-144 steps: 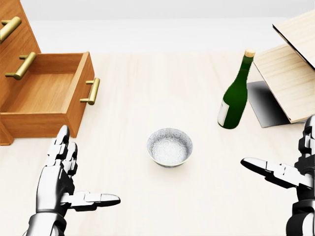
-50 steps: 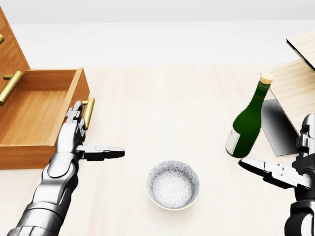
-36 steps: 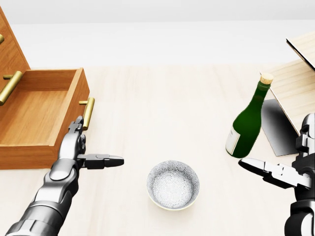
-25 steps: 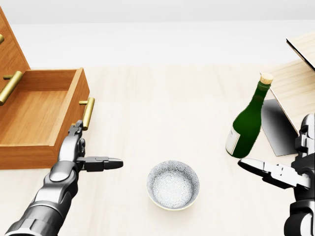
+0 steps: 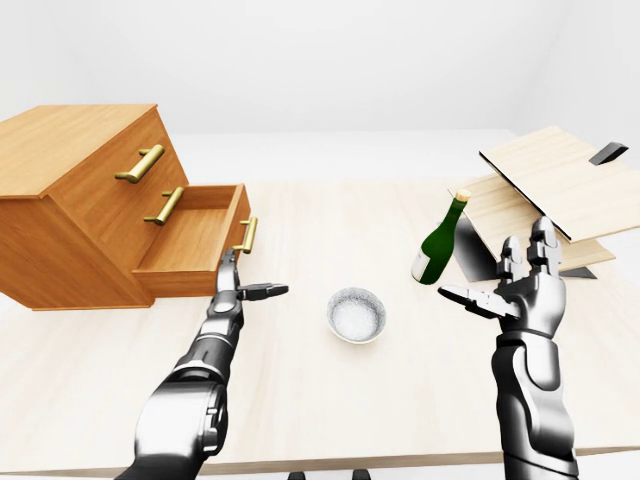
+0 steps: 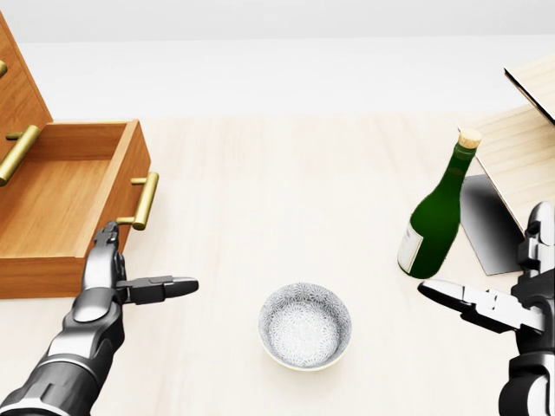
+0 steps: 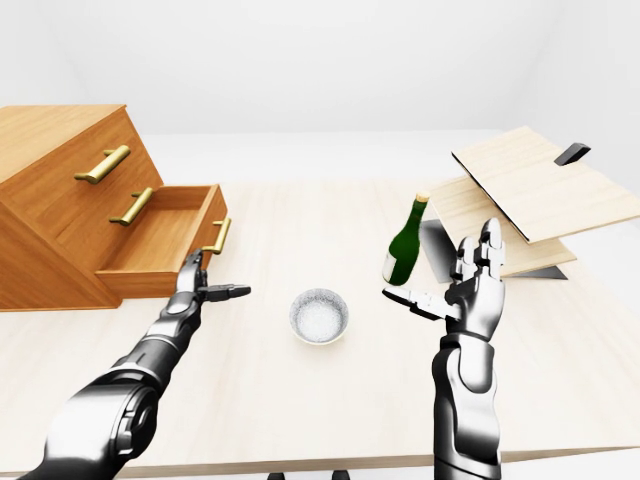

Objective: Close the bottom drawer of the cabinet.

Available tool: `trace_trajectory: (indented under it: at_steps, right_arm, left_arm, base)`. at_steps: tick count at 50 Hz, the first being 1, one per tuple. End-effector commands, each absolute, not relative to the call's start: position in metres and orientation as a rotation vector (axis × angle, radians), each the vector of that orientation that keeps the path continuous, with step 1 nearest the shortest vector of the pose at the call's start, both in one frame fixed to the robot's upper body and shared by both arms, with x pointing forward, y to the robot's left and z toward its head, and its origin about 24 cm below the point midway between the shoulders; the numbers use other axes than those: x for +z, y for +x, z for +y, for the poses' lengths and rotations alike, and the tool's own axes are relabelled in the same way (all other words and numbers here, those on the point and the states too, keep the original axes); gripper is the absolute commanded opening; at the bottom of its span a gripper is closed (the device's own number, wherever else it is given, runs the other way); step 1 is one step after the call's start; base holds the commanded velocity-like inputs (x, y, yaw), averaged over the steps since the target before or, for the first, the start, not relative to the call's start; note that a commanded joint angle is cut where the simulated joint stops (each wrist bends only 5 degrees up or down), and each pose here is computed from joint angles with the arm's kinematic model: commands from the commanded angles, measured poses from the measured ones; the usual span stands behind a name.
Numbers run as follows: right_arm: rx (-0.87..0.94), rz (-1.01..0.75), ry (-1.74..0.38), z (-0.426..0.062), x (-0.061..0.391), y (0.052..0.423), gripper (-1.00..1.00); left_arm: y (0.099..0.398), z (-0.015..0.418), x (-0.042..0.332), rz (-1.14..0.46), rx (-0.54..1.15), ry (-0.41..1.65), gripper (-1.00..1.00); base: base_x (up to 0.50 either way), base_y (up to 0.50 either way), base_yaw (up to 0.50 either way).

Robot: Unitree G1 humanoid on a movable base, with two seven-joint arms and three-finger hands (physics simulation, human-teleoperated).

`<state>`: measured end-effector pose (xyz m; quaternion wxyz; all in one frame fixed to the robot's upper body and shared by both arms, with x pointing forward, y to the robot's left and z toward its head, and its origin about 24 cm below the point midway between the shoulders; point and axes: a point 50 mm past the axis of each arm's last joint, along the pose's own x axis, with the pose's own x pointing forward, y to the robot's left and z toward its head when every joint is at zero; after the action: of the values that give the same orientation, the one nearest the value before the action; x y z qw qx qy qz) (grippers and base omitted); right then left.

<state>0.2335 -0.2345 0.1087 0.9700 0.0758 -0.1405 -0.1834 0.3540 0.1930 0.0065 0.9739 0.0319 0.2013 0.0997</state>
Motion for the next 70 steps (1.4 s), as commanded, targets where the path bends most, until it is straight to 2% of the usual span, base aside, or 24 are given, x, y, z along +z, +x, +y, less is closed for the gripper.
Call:
trace_trajectory:
  at_steps: [1, 13, 43, 70]
  right_arm:
    - [-0.37, -0.282, 0.154, -0.235, 0.108, 0.234, 1.0]
    - [-0.37, -0.281, 0.154, -0.234, 0.109, 0.234, 1.0]
    - [-0.367, -0.281, 0.152, -0.233, 0.109, 0.234, 1.0]
    - [-0.366, -0.279, 0.152, -0.233, 0.109, 0.234, 1.0]
  left_arm:
    - [0.351, 0.204, 0.004, 0.423, 0.272, 0.056, 1.0]
    - [0.349, 0.22, 0.007, 0.421, 0.378, 0.049, 1.0]
    - [0.336, 0.273, 0.019, 0.406, 0.807, -0.002, 1.0]
    - [0.33, 0.301, 0.032, 0.364, 0.892, -0.059, 1.0]
  base:
    - [0.0, 0.0, 0.0]
    - [0.0, 0.0, 0.0]
    - [0.0, 0.0, 0.0]
    - [0.0, 0.0, 0.0]
